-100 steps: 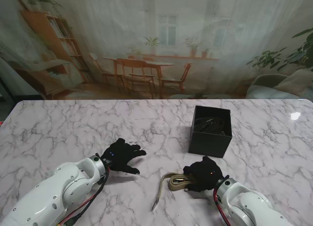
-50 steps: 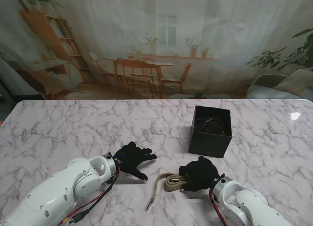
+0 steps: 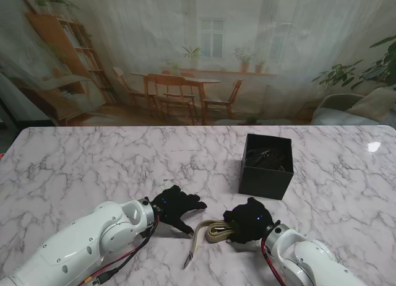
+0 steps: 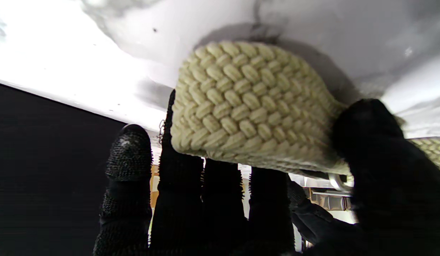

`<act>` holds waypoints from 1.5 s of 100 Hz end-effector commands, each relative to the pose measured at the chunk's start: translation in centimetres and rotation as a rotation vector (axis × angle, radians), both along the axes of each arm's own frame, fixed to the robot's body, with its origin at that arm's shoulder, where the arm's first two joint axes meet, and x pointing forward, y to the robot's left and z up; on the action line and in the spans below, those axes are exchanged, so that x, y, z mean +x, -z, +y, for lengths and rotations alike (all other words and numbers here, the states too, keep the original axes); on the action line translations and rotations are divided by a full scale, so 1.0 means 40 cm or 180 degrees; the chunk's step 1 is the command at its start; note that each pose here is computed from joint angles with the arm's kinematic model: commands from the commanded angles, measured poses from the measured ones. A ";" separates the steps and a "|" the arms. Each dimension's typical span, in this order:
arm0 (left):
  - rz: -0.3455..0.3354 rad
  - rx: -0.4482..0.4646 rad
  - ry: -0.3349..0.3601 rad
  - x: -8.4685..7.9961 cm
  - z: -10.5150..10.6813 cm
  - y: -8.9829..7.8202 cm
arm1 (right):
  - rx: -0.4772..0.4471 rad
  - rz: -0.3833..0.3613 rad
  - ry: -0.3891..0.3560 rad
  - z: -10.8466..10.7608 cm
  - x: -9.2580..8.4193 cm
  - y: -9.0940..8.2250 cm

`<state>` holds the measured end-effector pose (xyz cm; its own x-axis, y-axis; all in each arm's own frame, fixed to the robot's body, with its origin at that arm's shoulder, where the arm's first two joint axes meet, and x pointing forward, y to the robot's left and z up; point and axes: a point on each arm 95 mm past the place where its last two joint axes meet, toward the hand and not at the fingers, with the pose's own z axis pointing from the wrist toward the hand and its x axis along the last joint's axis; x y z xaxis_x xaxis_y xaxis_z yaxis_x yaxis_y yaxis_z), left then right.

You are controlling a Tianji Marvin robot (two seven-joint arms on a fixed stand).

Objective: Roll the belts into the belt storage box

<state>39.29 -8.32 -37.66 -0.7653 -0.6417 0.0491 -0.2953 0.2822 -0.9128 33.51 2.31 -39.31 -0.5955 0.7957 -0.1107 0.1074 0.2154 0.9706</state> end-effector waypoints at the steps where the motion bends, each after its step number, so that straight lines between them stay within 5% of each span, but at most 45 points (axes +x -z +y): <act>1: 0.0059 0.0018 0.0028 -0.006 -0.014 0.006 | -0.0040 0.0021 0.0040 0.006 -0.006 0.017; 78: 0.0160 -0.0069 0.0182 -0.012 -0.061 0.012 | -0.0029 0.0013 0.0149 0.056 -0.013 0.024; 150: 0.0157 -0.0059 0.0087 -0.002 -0.070 0.022 | 0.0040 0.0121 0.0174 0.028 -0.042 0.006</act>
